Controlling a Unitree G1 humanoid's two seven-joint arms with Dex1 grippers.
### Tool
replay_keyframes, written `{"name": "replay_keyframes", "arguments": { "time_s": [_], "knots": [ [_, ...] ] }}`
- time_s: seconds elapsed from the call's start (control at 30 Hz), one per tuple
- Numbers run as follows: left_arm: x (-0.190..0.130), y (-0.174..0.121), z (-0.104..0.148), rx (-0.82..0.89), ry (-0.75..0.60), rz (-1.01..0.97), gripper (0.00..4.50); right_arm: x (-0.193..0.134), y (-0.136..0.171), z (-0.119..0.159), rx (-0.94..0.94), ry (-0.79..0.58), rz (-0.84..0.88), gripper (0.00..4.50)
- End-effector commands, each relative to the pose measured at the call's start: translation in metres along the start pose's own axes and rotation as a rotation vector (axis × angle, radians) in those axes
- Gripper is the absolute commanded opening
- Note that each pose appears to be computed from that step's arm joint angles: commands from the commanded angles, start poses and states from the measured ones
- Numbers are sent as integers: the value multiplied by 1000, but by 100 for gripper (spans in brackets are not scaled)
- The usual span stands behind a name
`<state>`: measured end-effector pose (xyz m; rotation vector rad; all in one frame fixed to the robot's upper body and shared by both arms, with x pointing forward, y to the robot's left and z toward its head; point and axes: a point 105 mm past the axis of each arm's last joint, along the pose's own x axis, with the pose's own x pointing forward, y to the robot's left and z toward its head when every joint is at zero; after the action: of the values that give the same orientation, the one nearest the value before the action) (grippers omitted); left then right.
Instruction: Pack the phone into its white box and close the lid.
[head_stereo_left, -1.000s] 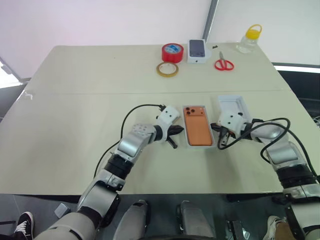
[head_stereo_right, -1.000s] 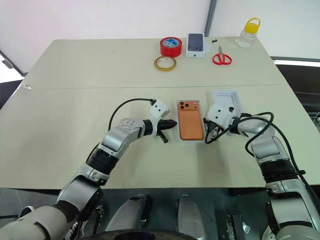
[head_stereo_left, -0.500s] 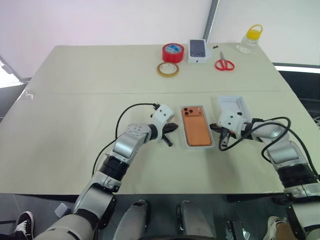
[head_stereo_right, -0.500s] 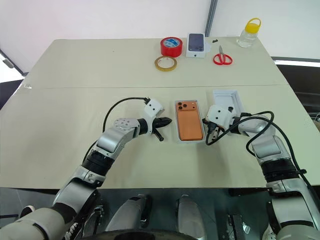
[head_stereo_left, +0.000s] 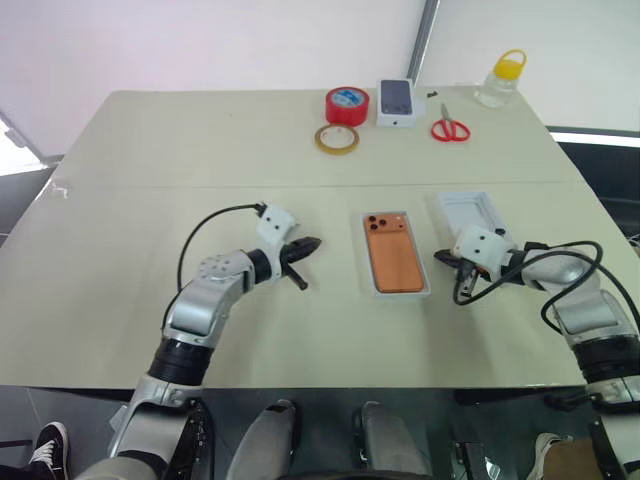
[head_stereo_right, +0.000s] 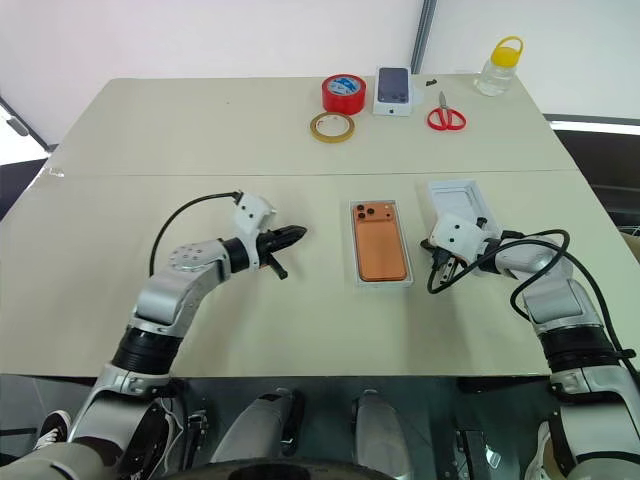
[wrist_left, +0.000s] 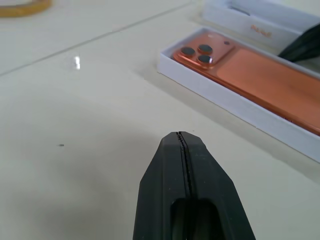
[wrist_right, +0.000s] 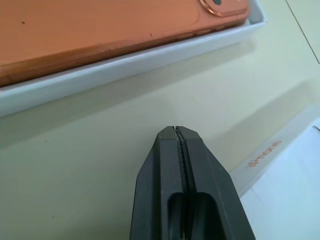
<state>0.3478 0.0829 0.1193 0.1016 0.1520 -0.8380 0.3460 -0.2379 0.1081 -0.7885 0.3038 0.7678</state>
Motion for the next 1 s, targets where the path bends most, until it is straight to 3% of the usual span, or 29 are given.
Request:
{"name": "replay_keyframes", "arguments": {
  "time_s": [0.03,0.17,0.3,0.37,0.53,0.7,1.0],
  "knots": [
    [-14,8,13,-1,-48,13,56,-7,-12,33,133,-143,-15,0],
    [-28,14,20,34,-72,-8,235,-12,-29,52,209,-214,-84,133],
    [-44,23,21,57,-79,-26,447,-14,-49,56,287,-208,-187,351],
    [-52,25,21,98,-83,-44,450,-11,-53,52,335,-171,-228,446],
    [-63,24,28,140,-148,-84,450,-5,-50,38,431,-83,-283,446],
    [-81,20,26,254,-187,-109,450,-10,-48,14,513,96,-374,446],
    [-88,15,25,323,-181,-196,450,-15,-37,31,645,291,-197,446]
  ]
}}
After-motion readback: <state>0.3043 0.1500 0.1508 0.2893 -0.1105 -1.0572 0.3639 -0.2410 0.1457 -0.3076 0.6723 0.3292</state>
